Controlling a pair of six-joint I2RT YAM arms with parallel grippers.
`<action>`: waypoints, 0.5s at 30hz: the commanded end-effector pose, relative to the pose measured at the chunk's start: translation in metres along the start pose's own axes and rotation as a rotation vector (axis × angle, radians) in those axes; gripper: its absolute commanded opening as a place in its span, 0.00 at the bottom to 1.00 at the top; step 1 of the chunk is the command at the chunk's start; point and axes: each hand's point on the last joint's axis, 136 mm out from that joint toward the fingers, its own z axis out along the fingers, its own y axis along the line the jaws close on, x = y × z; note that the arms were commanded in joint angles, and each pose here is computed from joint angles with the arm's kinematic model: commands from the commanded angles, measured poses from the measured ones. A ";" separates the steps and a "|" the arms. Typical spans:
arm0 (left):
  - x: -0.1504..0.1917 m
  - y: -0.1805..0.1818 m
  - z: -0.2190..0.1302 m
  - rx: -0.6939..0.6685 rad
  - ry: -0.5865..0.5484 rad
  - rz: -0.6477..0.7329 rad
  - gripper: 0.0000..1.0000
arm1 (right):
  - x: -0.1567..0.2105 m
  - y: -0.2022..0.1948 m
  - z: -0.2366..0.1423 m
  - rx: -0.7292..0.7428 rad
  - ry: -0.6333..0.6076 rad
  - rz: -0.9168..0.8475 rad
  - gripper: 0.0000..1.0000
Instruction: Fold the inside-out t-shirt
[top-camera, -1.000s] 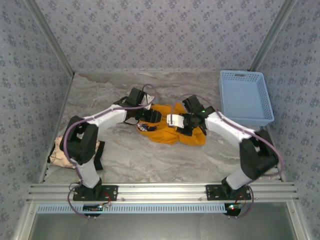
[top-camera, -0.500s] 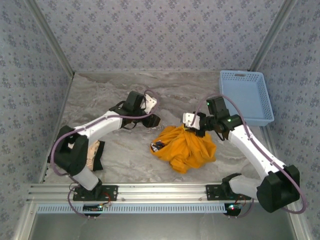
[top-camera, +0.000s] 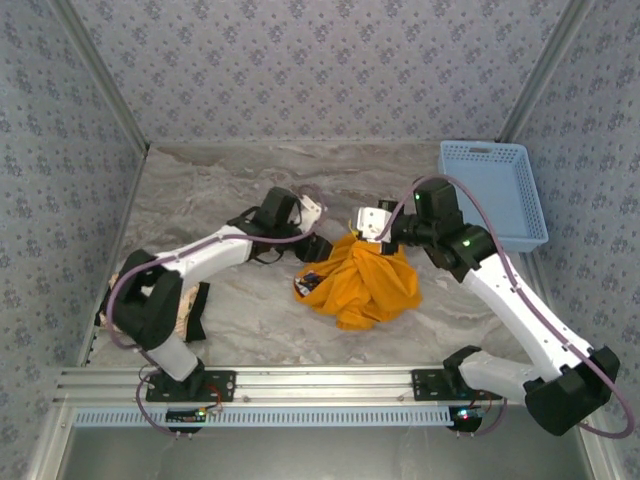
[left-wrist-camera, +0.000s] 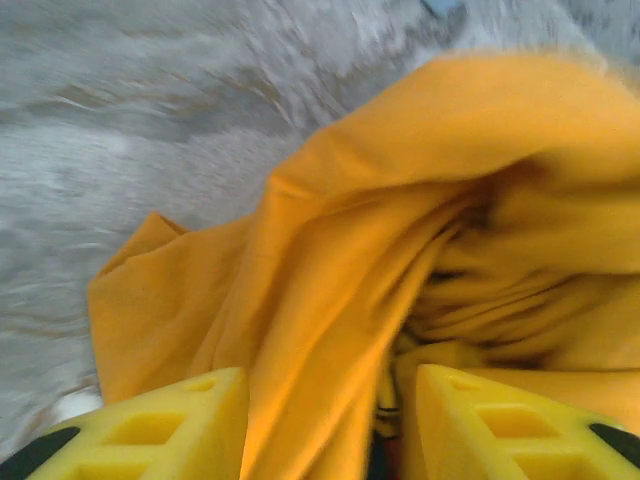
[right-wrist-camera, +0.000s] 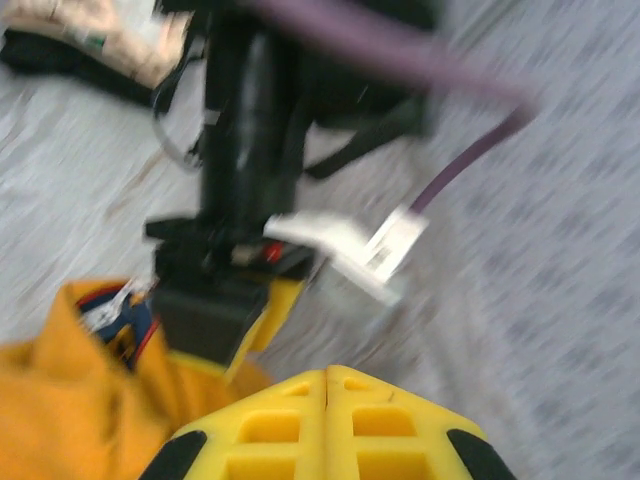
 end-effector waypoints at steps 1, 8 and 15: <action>-0.023 0.023 -0.048 -0.097 -0.093 -0.099 0.48 | -0.030 -0.028 -0.015 0.120 -0.049 -0.080 0.00; 0.010 0.027 -0.058 -0.102 -0.034 -0.213 0.48 | 0.054 0.070 -0.008 -0.210 0.122 0.194 0.08; 0.035 -0.011 -0.021 -0.043 0.064 -0.051 0.50 | 0.100 0.095 0.025 -0.295 0.316 0.167 0.42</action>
